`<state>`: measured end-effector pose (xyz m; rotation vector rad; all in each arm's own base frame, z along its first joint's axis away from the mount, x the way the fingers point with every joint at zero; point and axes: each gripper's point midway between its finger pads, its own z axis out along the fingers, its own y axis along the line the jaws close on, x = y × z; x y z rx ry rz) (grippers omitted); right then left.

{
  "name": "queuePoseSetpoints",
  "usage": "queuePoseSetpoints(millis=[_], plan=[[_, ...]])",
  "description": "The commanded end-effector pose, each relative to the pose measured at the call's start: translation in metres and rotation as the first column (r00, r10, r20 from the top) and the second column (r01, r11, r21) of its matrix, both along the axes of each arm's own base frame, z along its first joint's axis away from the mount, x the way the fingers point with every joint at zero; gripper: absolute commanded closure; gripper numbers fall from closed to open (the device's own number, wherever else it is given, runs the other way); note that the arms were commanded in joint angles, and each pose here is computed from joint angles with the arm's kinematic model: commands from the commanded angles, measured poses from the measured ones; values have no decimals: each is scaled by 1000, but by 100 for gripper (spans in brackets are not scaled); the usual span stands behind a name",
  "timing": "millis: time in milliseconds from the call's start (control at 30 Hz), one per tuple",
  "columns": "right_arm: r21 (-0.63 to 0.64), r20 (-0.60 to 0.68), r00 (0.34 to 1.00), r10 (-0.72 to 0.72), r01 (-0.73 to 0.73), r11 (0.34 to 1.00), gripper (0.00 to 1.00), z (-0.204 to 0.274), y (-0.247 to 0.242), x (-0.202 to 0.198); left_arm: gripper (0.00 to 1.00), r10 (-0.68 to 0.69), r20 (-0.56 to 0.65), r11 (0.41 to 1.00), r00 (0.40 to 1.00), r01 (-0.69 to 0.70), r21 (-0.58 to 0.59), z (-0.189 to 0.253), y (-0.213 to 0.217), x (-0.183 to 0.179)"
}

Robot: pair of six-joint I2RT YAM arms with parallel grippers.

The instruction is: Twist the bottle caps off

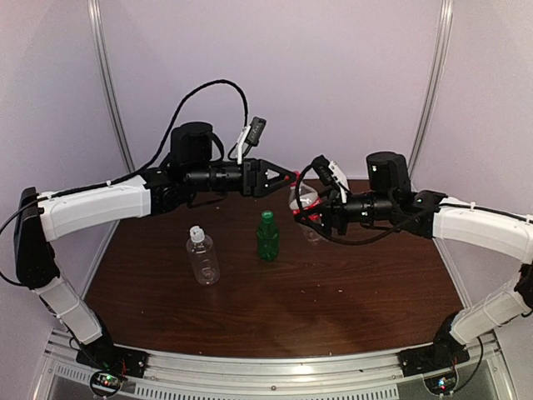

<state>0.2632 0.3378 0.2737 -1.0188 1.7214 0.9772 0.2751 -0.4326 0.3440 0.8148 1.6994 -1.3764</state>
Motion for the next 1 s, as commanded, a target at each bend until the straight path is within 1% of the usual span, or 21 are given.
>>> queuePoseSetpoints(millis=[0, 33, 133, 333, 500, 800, 967], plan=[[47, -4, 983, 184, -184, 982, 58, 14, 7, -31, 24, -198, 229, 965, 953, 230, -124, 51, 15, -40], [57, -13, 976, 217, -216, 975, 58, 15, 9, -36, 22, -218, 260, 960, 941, 255, -118, 52, 17, -45], [83, -41, 955, 293, -289, 954, 57, 17, 13, -47, 20, -271, 317, 942, 909, 318, -105, 54, 19, -56], [135, -72, 920, 386, -374, 917, 56, 24, 18, -59, 21, -358, 362, 904, 861, 416, -95, 52, 19, -70], [163, -79, 903, 423, -407, 899, 56, 30, 19, -64, 30, -393, 366, 887, 844, 453, -91, 48, 16, -73], [177, -93, 894, 437, -417, 891, 56, 33, 18, -68, 45, -411, 326, 884, 851, 460, -86, 36, 10, -69], [186, -67, 899, 432, -414, 891, 56, 38, 19, -66, 51, -423, 311, 878, 851, 470, -89, 33, 9, -70]])
